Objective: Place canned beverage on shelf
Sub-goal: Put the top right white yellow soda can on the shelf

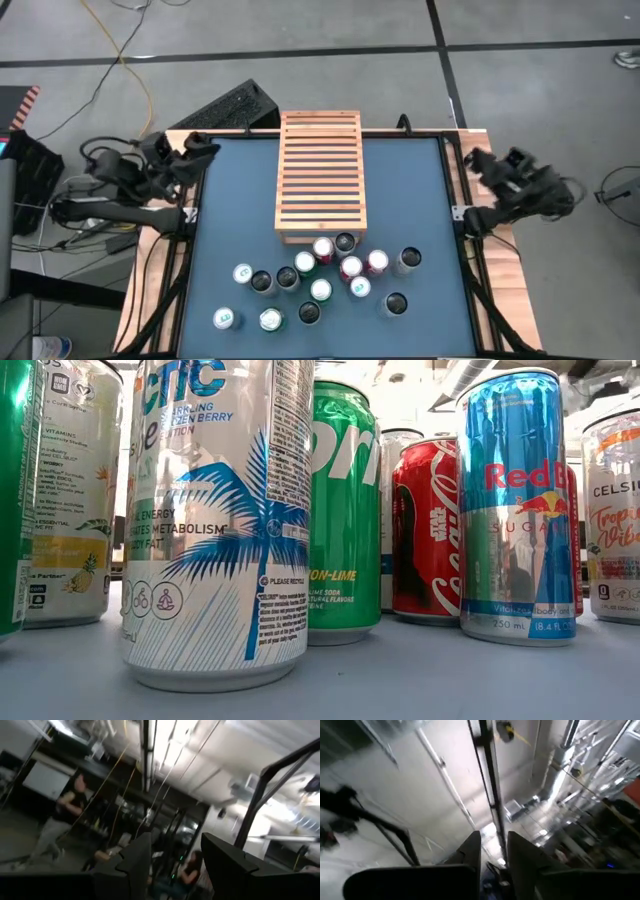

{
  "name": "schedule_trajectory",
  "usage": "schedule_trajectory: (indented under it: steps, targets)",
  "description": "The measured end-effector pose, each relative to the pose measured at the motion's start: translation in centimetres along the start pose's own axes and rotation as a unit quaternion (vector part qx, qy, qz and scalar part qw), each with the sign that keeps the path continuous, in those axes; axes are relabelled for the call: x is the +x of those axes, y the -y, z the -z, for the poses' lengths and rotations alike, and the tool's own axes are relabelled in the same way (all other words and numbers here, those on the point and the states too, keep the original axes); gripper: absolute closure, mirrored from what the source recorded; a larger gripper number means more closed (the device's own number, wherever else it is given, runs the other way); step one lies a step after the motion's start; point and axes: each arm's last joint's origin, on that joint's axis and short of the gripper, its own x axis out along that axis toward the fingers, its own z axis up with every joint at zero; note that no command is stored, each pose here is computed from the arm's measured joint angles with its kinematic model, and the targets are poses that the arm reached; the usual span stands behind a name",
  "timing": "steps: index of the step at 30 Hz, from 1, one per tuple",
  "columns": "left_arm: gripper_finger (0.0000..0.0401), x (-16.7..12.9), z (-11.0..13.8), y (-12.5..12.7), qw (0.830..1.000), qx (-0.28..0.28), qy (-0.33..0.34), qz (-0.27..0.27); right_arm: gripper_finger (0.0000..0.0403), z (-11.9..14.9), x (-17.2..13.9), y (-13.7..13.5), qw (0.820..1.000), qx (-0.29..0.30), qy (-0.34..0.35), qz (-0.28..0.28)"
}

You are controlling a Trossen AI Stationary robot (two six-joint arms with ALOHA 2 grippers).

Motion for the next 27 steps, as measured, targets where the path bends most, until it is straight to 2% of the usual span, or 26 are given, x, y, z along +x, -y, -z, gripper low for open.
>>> schedule_trajectory:
  steps: [2,4,6,9,14,17,20,22,27]
  targets:
    - [0.0239,0.5,-0.3,0.2,1.000,0.002,-0.008,-0.008,0.0315,-1.5,1.3,-1.1,0.997,-0.046,-0.052,0.032]
    - [0.0239,1.0,-0.7,0.5,1.000,0.002,-0.007,-0.009,0.0314,-2.3,2.8,-2.0,0.987,-0.087,-0.115,0.074]
    - [0.0239,1.3,-1.2,0.7,1.000,0.000,-0.002,-0.006,0.0309,-2.8,4.3,-2.8,0.971,-0.118,-0.177,0.109]
    - [0.0239,1.6,-1.6,1.0,1.000,0.002,0.003,-0.002,0.0291,-2.9,6.5,-3.8,0.936,-0.165,-0.266,0.161]
    - [0.0239,1.7,-1.9,1.2,0.999,0.044,-0.022,-0.018,0.0231,-2.1,9.3,-5.0,0.853,-0.205,-0.417,0.236]
    - [0.0239,1.7,-2.1,1.2,0.997,0.063,-0.031,-0.031,0.0184,-1.8,10.7,-5.7,0.806,-0.196,-0.495,0.260]
    - [0.0238,1.6,-2.0,1.1,0.996,0.066,-0.041,-0.036,0.0146,-1.1,12.0,-6.6,0.764,-0.163,-0.568,0.258]
    - [0.0238,1.6,-1.7,0.8,0.995,0.060,-0.051,-0.064,0.0133,-0.4,12.6,-7.0,0.733,-0.136,-0.618,0.250]
    - [0.0238,1.3,-0.8,0.0,0.986,0.036,-0.075,-0.146,0.0127,3.1,14.0,-7.4,0.634,-0.084,-0.733,0.233]
